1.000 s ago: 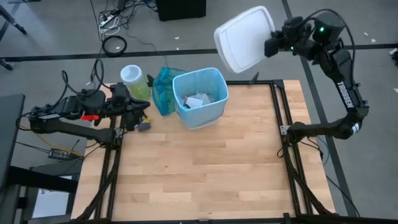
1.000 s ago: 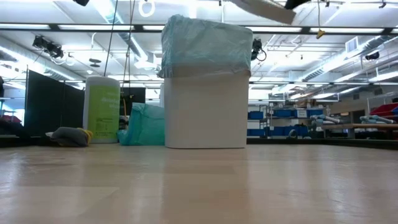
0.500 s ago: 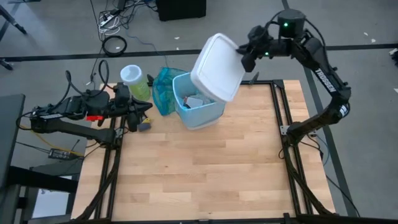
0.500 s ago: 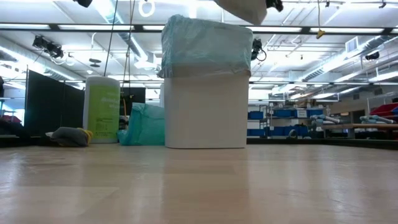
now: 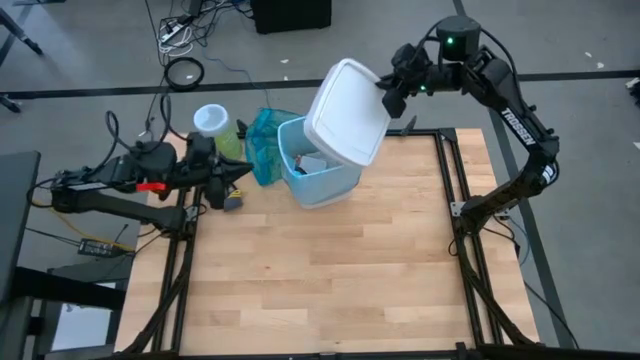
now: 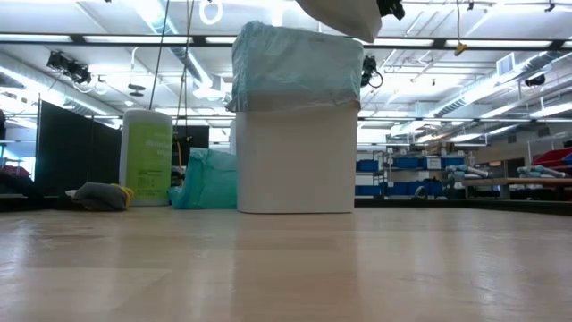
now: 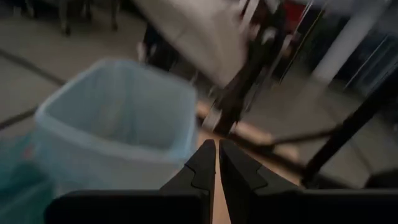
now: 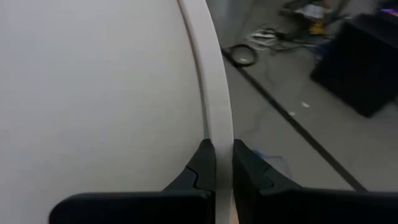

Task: Place trash/remove bag and relplace
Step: Put the white trash lid on the white trash bin

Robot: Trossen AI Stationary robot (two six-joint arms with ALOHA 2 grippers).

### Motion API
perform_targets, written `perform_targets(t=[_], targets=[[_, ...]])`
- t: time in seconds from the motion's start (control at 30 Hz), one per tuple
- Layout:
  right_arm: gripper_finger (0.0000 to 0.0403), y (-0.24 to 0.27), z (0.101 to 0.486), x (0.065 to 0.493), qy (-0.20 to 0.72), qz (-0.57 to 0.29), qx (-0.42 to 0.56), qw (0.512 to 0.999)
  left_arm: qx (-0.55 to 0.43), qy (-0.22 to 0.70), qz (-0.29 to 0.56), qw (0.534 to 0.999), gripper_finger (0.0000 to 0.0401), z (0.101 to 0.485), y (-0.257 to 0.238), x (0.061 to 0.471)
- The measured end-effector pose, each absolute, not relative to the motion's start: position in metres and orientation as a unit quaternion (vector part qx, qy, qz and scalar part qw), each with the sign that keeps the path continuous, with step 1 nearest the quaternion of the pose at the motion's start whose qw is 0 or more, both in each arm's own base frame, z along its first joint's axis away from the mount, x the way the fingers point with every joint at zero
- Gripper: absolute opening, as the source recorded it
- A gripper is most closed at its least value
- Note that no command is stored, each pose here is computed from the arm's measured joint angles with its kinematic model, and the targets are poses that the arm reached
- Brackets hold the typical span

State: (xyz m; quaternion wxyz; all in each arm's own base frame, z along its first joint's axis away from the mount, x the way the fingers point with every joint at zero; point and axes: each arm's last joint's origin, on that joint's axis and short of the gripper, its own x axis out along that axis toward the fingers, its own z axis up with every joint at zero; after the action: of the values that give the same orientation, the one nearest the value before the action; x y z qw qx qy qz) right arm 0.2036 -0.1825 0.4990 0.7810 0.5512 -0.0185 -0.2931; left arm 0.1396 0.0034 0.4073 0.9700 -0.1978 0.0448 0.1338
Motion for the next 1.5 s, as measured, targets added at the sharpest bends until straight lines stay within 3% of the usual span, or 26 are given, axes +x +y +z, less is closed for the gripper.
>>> perform_targets(t=[0.23,0.4,0.5,0.77,0.93,1.07,1.2,1.5], targets=[[0.0017,-0.185,0.5,0.203,-0.043,-0.327,0.537,0.777,-0.223,-0.1,0.127,0.961,0.0015,0.428,0.003,0.186],[0.0017,-0.188,0.507,0.204,-0.083,-0.328,0.52,0.784,-0.247,-0.131,0.089,0.956,0.0014,0.43,0.003,0.201],[0.0017,-0.188,0.51,0.203,-0.098,-0.325,0.515,0.787,-0.242,-0.121,0.074,0.96,0.0029,0.429,0.009,0.202],[0.0017,-0.189,0.51,0.203,-0.104,-0.339,0.511,0.783,-0.228,-0.132,0.135,0.955,0.0078,0.422,0.031,0.219],[0.0017,-0.191,0.509,0.201,-0.104,-0.342,0.511,0.782,-0.235,-0.19,0.048,0.952,0.0095,0.428,0.03,0.238],[0.0017,-0.194,0.509,0.198,-0.103,-0.35,0.505,0.782,-0.13,-0.117,0.03,0.984,0.0093,0.43,0.028,0.244],[0.0017,-0.198,0.508,0.195,-0.104,-0.355,0.506,0.779,0.083,-0.03,0.065,0.994,0.0086,0.446,0.022,0.237],[0.0017,-0.199,0.508,0.194,-0.097,-0.351,0.497,0.787,0.406,0.127,0.186,0.886,0.0091,0.466,0.019,0.27]])
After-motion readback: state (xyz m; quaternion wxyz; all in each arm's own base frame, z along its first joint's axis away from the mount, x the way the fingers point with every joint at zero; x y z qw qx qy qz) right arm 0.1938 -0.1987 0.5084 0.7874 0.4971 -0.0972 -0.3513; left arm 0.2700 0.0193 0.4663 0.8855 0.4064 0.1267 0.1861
